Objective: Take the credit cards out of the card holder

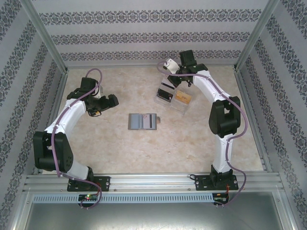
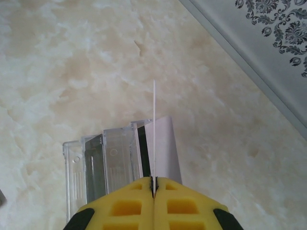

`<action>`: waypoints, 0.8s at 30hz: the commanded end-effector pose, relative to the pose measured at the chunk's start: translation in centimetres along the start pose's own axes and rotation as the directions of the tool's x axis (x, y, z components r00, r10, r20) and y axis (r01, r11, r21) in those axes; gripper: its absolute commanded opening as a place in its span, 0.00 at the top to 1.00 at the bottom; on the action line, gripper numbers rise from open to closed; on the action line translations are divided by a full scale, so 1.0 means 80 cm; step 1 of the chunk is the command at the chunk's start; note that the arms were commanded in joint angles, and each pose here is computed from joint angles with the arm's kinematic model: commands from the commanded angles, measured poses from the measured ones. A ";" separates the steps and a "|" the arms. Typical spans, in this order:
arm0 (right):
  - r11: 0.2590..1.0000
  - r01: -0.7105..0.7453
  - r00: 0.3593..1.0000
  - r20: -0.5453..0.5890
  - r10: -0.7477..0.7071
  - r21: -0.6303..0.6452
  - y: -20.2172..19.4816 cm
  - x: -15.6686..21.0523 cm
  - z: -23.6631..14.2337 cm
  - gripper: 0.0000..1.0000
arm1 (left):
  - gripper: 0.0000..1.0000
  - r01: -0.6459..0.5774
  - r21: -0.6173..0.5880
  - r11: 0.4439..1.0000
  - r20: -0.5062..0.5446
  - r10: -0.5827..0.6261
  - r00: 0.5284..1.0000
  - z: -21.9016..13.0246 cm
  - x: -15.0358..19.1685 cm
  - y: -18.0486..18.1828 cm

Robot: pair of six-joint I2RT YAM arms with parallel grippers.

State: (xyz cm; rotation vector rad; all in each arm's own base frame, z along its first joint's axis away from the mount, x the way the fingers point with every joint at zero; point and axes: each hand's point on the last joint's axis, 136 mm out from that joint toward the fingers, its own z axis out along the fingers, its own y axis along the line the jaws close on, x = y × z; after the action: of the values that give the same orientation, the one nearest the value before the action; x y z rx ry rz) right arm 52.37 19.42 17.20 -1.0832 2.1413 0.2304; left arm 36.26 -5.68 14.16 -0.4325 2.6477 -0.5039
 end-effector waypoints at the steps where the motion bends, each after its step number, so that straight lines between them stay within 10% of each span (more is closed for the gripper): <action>1: 0.999 0.045 0.998 -0.041 -0.045 0.001 -0.007 0.010 0.001 1.00 | 0.01 -0.014 0.005 1.000 -0.008 0.014 1.000 -0.010 -0.001 0.000; 14: 0.998 0.062 0.993 -0.106 -0.060 0.008 -0.012 0.032 0.014 0.99 | 0.00 -0.010 0.027 1.000 -0.022 0.011 1.000 -0.007 0.002 -0.003; 24: 0.999 0.024 0.992 -0.124 -0.019 0.040 -0.014 0.030 0.010 0.76 | 0.01 -0.014 0.041 0.999 -0.033 0.016 0.999 -0.005 0.005 -0.004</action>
State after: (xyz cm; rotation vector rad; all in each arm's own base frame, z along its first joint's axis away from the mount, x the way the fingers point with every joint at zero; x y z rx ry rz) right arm 52.19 17.85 14.63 -1.1491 2.2208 0.1439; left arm 36.10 -6.22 14.26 -0.4207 2.6530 -0.5488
